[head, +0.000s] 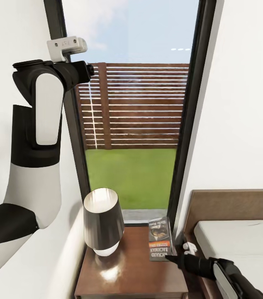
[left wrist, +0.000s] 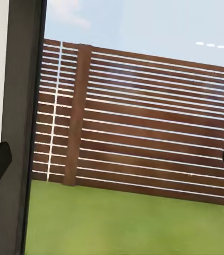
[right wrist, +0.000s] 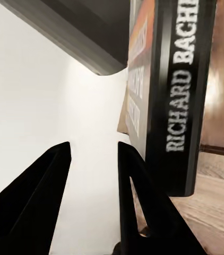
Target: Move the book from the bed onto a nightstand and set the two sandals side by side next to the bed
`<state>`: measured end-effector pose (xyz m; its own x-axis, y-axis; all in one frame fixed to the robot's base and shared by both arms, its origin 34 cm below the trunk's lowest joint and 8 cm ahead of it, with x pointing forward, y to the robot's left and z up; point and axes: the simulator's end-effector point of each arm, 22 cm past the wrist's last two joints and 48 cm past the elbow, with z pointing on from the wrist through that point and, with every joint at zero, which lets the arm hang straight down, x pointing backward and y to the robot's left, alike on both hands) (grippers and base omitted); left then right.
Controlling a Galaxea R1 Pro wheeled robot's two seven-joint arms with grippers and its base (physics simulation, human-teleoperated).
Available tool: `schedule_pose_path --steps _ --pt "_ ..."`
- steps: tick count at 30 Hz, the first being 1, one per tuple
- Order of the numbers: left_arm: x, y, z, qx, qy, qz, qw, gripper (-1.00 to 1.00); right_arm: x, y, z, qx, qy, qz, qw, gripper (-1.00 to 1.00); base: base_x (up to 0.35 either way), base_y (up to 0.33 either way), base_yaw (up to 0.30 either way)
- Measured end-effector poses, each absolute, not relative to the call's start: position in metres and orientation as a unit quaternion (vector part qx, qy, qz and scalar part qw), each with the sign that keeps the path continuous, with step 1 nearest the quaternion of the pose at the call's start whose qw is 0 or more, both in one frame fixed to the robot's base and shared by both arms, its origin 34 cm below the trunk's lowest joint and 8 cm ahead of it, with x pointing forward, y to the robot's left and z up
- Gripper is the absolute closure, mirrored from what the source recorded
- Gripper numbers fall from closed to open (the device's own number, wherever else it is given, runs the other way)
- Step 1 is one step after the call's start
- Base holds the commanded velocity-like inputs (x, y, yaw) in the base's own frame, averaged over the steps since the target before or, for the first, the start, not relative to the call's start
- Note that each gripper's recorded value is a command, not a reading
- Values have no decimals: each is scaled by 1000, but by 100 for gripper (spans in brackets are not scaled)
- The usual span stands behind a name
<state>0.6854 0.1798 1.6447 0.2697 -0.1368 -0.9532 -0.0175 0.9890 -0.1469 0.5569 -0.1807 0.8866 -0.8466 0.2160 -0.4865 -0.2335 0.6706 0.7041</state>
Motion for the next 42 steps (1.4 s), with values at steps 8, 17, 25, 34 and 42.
schedule_pose_path --steps 8,17,25,34,42 --pt "687 178 1638 -54 616 -27 786 -100 554 -168 907 -20 852 452 263 100 -1 0 0" --pt "687 179 1638 -55 616 -26 786 -100 558 -168 911 -15 852 461 248 100 -141 0 0" --pt "687 183 1638 -62 616 -20 785 -100 557 -172 903 9 860 465 212 100 -71 0 0" --pt "686 188 1638 -72 616 -13 784 -100 553 -173 898 12 865 462 198 100 -14 0 0" --pt "686 189 1638 -74 616 -11 784 -100 558 -171 907 8 859 472 198 100 -3 0 0"
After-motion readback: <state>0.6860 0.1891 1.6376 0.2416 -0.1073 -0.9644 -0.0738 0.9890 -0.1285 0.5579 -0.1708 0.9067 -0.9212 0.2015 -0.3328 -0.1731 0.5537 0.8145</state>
